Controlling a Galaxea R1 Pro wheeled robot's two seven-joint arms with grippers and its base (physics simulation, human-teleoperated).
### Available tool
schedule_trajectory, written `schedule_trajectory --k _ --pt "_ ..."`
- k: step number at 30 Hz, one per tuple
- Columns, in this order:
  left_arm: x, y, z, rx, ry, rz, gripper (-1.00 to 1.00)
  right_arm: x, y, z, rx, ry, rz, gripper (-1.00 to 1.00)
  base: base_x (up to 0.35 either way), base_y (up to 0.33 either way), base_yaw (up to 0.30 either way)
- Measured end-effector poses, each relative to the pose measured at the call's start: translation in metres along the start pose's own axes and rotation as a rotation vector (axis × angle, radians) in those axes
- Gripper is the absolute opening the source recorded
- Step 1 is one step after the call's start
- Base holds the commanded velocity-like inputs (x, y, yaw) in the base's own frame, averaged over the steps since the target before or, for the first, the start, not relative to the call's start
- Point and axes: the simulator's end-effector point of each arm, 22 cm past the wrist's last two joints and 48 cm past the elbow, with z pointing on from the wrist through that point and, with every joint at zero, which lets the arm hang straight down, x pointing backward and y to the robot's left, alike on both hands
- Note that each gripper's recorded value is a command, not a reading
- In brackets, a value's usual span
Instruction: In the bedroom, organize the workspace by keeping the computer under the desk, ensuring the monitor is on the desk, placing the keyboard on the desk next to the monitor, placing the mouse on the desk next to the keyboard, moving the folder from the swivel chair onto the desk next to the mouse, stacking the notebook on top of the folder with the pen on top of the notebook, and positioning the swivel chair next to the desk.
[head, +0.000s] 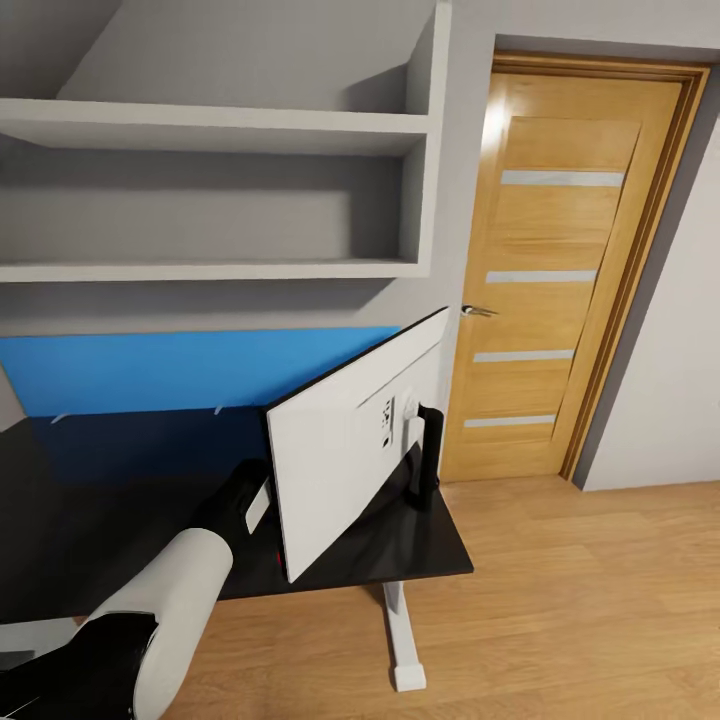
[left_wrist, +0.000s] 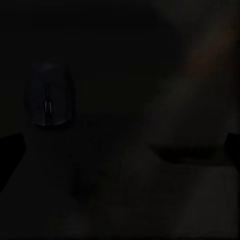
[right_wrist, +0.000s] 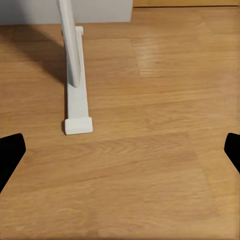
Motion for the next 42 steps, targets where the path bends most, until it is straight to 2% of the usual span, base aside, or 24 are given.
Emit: schedule_trajectory --k 15,24,31,42 --pt "0.0 0.004 0.0 -0.007 0.0 0.001 1.0 0.0 0.0 0.0 0.0 0.0 0.0 1.0 -0.001 -0.001 0.0" --pt "-0.004 0.04 0.001 -0.057 -0.009 -0.008 1.0 0.0 0.0 0.0 0.001 -0.001 0.0 1.0 0.0 0.0 0.0" --pt "-0.006 0.059 0.0 -0.086 -0.012 -0.012 1.0 0.0 -0.001 0.0 0.002 -0.001 0.0 1.0 0.0 0.0 0.0" --pt "-0.003 0.066 0.003 -0.098 -0.006 -0.012 1.0 0.002 0.0 0.0 0.002 0.006 0.001 1.0 0.0 0.0 0.144"
